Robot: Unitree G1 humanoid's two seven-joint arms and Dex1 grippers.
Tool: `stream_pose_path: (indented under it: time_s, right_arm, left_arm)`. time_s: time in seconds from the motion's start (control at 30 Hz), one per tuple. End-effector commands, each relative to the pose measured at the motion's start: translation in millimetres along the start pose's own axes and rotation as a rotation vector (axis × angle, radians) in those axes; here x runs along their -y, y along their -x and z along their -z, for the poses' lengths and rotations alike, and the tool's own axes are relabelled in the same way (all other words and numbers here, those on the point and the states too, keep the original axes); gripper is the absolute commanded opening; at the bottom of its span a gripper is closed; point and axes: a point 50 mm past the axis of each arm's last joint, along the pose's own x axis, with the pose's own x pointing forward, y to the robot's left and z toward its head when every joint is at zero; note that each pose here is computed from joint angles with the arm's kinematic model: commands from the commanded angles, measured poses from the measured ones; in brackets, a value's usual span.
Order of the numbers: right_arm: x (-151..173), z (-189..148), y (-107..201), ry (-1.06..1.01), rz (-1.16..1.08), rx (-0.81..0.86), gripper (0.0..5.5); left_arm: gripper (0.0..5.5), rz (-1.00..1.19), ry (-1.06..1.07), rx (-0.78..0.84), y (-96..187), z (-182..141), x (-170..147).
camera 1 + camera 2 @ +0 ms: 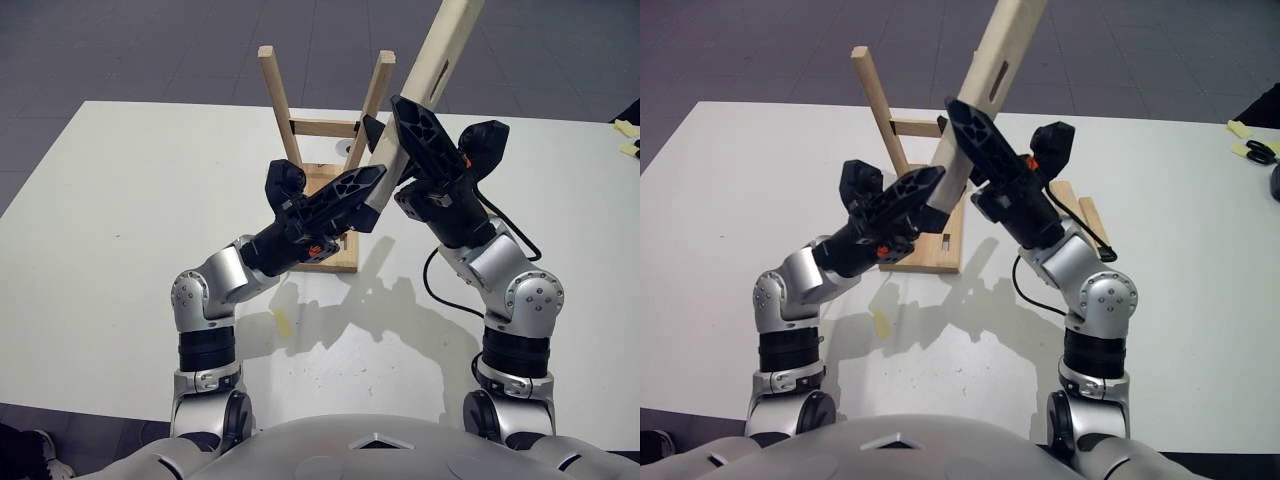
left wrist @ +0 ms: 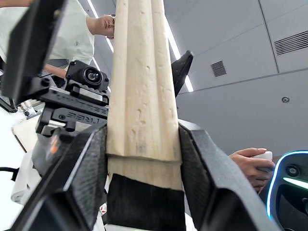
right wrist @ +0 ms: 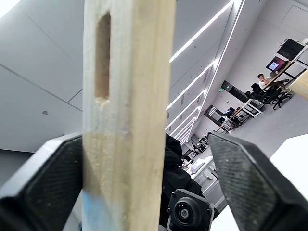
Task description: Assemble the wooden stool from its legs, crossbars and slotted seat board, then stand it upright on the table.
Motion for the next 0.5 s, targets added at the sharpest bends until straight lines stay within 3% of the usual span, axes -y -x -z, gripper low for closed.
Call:
stream_pose_path:
  time_s: [0.03,0.27,0.4,0.5]
  right_arm:
    - [-2.3,2.1,0.3,0.001,-0.004,-0.014,3.36]
    - [-2.1,1.1,1.3,0.015,0.012,0.002,2.22]
    - [0.4,-2.5,2.8,0.045,0.047,0.021,2.13]
    - [2.0,-3.3,4.7,0.061,0.071,0.027,2.09]
  left_arm:
    - [2.03,0.008,-0.014,-0.004,-2.3,-1.2,3.0]
    - [2.03,-0.022,-0.009,0.024,-3.0,0.3,1.0]
    - [2.03,-0.07,-0.011,0.041,-3.6,-1.6,-1.1]
    - [2.71,-0.117,-0.015,0.045,-3.0,-2.6,-2.7]
